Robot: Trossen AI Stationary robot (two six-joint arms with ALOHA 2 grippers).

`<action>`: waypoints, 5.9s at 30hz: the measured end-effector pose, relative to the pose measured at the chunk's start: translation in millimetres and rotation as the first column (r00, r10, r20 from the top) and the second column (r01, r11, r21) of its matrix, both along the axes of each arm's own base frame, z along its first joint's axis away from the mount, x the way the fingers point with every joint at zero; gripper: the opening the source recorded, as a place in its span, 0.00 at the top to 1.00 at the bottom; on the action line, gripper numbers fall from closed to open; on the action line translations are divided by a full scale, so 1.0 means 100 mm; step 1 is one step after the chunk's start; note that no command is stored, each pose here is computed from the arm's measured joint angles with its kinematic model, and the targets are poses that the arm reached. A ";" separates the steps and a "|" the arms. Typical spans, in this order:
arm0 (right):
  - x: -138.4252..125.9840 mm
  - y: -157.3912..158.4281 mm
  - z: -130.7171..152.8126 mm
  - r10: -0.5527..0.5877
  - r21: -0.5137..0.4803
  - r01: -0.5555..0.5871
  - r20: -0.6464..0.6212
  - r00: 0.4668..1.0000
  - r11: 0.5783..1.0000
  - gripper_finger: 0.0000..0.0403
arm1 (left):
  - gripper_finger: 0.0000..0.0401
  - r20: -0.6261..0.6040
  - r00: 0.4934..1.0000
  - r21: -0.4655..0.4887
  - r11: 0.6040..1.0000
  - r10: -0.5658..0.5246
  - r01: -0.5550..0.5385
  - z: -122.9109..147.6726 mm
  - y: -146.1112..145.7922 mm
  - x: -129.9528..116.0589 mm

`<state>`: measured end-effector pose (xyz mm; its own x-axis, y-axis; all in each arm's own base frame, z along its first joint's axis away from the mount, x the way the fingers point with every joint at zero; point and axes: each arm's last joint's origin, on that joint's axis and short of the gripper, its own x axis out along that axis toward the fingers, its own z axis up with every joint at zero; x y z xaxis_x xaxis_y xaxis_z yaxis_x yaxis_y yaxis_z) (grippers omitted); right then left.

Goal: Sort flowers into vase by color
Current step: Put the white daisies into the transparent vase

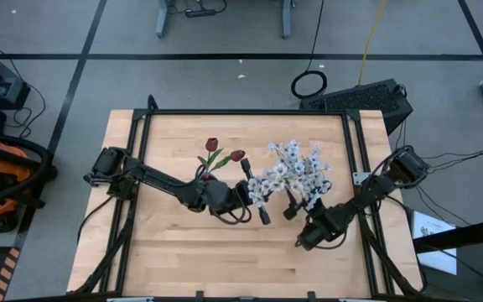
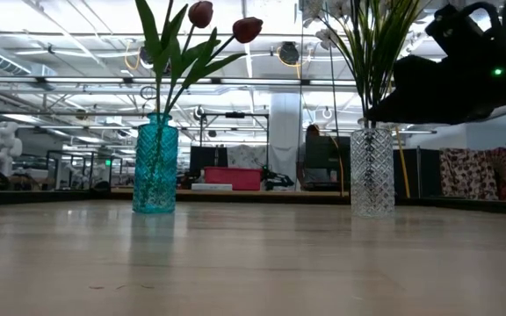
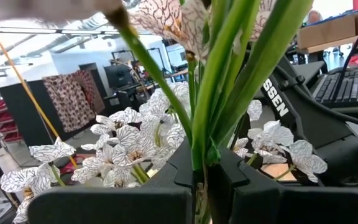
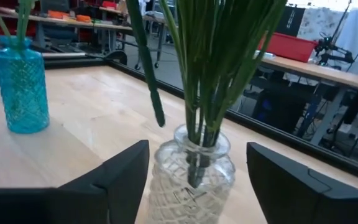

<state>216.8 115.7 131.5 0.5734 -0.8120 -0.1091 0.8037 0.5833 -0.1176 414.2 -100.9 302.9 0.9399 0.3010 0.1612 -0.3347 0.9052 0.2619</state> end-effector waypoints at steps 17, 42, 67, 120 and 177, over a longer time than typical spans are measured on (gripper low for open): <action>0.18 -0.13 0.01 -0.055 -0.008 0.054 -0.052 0.997 0.998 0.39 | 0.95 -0.015 1.000 0.032 0.999 0.023 -0.023 -0.01 0.07 0.02; 0.19 -0.13 0.01 -0.057 0.001 0.057 -0.037 0.998 0.998 0.61 | 0.95 -0.041 0.999 0.035 0.999 0.011 -0.009 -0.04 0.16 0.05; 0.20 -0.12 0.01 -0.046 0.004 0.047 -0.068 0.997 0.999 0.61 | 0.95 -0.144 0.989 -0.105 0.994 -0.026 0.010 -0.21 0.34 0.11; 0.21 -0.12 0.01 -0.042 0.007 0.042 -0.074 0.996 0.999 0.61 | 0.96 -0.129 0.991 -0.118 0.991 0.040 -0.055 -0.11 -0.03 -0.04; 0.21 -0.12 0.01 -0.041 0.002 0.041 -0.081 0.996 0.999 0.61 | 0.56 -0.252 0.965 -0.219 0.968 0.068 -0.125 -0.32 -0.01 -0.04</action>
